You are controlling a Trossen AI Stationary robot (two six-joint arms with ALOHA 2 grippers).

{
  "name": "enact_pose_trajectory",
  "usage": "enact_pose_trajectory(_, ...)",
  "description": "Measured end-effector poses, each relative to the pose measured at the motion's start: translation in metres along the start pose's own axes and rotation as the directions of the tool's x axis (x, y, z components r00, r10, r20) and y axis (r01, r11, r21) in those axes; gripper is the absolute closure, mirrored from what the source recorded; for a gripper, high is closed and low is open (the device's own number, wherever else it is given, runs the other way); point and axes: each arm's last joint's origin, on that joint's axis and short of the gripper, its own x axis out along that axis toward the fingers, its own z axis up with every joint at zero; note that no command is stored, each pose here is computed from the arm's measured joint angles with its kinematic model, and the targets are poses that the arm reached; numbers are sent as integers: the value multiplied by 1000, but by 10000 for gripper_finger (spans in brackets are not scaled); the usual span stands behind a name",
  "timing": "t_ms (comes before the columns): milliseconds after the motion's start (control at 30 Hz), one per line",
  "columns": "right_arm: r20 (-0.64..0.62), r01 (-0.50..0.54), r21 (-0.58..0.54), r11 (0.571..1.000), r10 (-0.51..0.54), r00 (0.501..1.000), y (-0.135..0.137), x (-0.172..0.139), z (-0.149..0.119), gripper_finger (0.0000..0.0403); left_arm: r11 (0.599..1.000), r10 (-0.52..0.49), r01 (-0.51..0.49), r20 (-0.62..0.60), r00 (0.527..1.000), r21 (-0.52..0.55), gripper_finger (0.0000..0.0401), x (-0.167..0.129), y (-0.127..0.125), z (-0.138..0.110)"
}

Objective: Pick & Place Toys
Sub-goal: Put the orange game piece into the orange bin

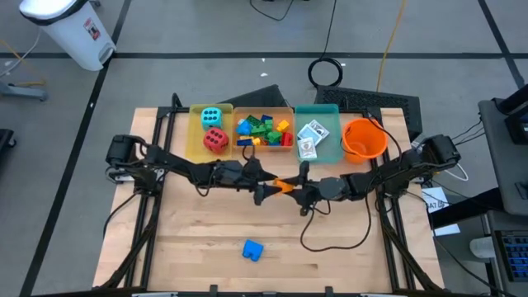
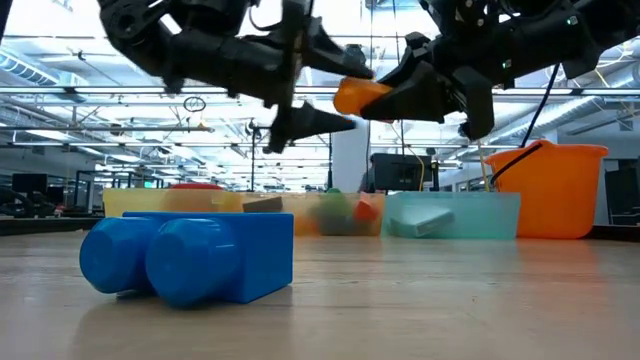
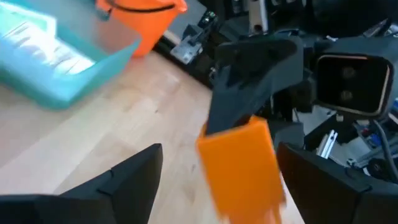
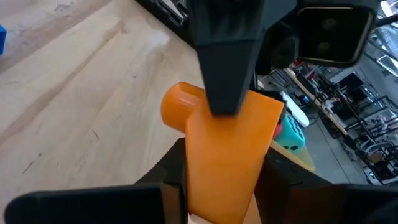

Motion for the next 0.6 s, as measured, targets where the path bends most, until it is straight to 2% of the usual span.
enact_pose_trajectory(167, -19, -8, -23, 1000, 8, 1000, 1, 0, -2, 316, 999, -21, 20, 24, 999, 28, 98, 19, -6, 10)
enact_pose_trajectory(300, -18, -6, -24, 1000, 6, 1000, 1, 0, -2, 316, 999, -39, 39, 2, 999, 21, 124, 22, -6, 16)
enact_pose_trajectory(467, -17, -6, -26, 1000, 6, 1000, 1, 0, -1, 312, 999, -52, 51, -45, 998, -17, 182, 22, -3, 14)
enact_pose_trajectory(600, -31, 16, -30, 999, -17, 999, 0, 0, -2, 309, 999, -26, 24, -78, 997, -26, 233, 22, -1, 11)
